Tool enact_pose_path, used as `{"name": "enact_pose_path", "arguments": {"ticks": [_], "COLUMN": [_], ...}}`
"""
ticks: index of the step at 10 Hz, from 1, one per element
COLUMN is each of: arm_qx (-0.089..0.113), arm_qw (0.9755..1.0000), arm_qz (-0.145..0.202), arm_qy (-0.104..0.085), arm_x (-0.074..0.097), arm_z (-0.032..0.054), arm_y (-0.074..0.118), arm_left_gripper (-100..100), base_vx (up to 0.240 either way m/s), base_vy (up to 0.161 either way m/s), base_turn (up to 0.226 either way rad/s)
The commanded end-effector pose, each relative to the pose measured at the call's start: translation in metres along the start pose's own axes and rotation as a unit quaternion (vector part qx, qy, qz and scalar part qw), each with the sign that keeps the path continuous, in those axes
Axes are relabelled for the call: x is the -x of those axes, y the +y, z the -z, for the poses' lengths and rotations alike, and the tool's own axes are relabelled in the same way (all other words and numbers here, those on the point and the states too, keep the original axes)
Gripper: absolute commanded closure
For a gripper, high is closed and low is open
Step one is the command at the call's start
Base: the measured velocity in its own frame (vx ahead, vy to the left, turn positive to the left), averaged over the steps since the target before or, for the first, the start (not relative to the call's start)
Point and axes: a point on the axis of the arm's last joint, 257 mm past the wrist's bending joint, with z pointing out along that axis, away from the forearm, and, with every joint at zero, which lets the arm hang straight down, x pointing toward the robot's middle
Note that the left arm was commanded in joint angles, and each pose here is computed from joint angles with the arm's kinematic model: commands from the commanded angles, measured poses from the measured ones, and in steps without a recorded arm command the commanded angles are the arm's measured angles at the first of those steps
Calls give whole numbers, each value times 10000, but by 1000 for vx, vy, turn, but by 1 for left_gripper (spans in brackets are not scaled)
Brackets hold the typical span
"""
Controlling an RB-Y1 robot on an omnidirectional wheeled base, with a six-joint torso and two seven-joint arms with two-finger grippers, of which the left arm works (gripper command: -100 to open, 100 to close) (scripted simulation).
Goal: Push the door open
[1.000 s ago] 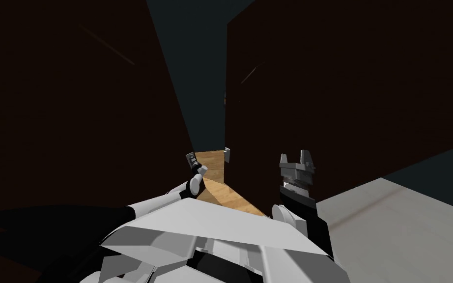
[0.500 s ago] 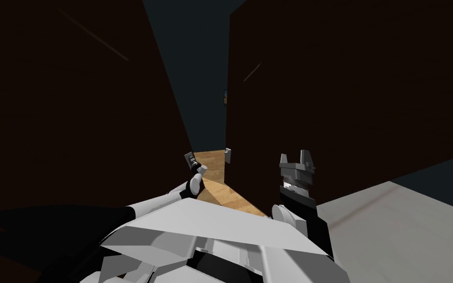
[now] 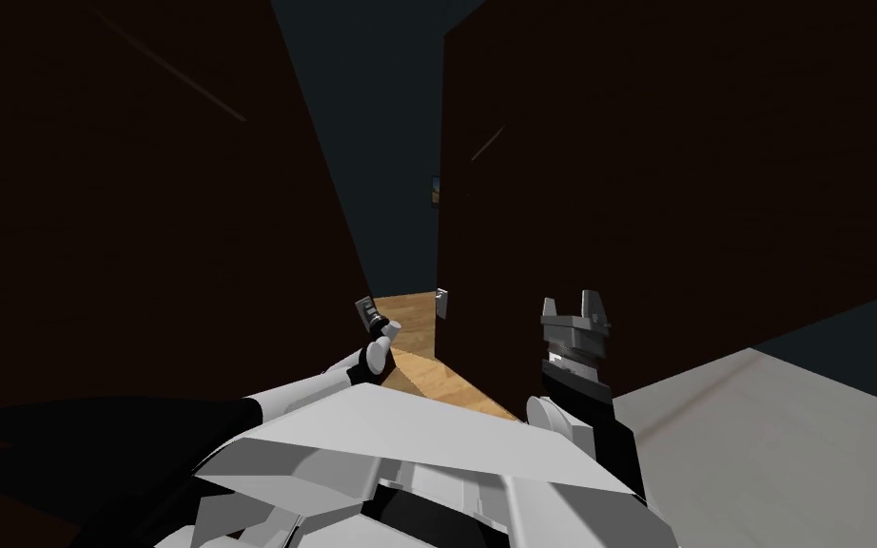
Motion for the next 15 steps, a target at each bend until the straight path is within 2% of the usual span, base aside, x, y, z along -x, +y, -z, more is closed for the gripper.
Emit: {"name": "enact_pose_path", "arguments": {"ticks": [1,2,3,4,5,7,8,10,11,13,15], "arm_qx": [-146,-200,-240,-240,-247,-247,-250,-213,-251,-251,-236], "arm_qw": [9998,9997,9992,9992,9988,9988,9982,9984,9965,9965,9943], "arm_qz": [12,37,54,54,57,57,59,42,62,62,63], "arm_qy": [-143,-168,-304,-304,-426,-426,-549,-531,-795,-795,-1037], "arm_x": [127,139,214,214,282,282,348,339,481,481,605], "arm_z": [-87,-110,-134,-134,-142,-142,-145,-129,-145,-145,-130], "arm_y": [-111,-161,-197,-197,-203,-203,-207,-173,-211,-211,-204], "arm_left_gripper": [100,100,100,100,100,100,100,100,100,100,100], "base_vx": [-10,-9,24,29,36,21,18,22,45,29,49], "base_vy": [-9,-15,32,50,58,42,45,40,71,64,66], "base_turn": [-7,2,-55,-37,-73,-9,-63,-28,-127,-29,-81]}}
